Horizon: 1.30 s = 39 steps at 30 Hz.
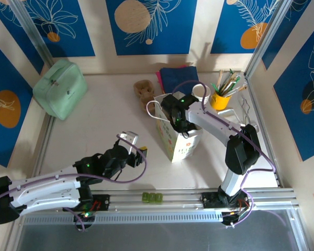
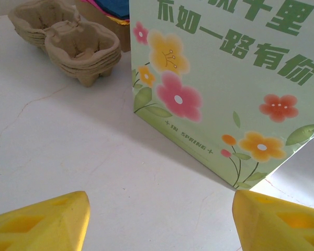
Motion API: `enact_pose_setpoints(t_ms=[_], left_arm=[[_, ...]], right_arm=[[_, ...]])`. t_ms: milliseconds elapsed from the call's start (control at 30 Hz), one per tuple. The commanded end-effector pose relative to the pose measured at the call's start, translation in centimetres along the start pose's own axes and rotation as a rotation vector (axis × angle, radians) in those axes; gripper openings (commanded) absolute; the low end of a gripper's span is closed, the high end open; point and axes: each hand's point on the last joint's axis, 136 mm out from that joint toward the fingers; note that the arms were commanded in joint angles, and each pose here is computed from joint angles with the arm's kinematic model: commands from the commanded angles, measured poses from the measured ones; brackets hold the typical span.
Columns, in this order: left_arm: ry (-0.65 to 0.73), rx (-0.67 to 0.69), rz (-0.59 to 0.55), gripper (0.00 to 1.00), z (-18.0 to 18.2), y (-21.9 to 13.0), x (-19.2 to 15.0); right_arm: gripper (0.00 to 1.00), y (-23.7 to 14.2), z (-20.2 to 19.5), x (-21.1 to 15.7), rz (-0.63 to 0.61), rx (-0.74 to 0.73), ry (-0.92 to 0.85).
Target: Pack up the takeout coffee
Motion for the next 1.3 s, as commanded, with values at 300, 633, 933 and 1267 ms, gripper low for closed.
enact_pose_setpoints(t_ms=[300, 633, 933, 1267], left_arm=[[-0.008, 0.021, 0.0, 0.72, 0.7, -0.2, -0.2], [-0.003, 0.021, -0.007, 0.72, 0.7, -0.3, 0.1], [0.002, 0.018, -0.005, 0.73, 0.5, -0.3, 0.2], [0.007, 0.018, -0.006, 0.72, 0.6, -0.4, 0.4]], right_arm=[[0.59, 4.4, 1.9, -1.0, 0.138, 0.066, -0.008], [0.63, 1.6, 1.7, -0.3, 0.06, 0.062, -0.015], [0.93, -0.3, 1.9, -0.3, 0.024, 0.057, -0.034], [0.99, -1.3, 2.4, -0.3, -0.001, 0.069, -0.055]])
Point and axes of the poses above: each hand's point on the last joint's axis, 136 mm out from that joint toward the fingers, its own y axis out along the fingers, its own z axis along the line the jaws close on, x = y × z, and after that the axes turned 5 degrees about -y, right-handed
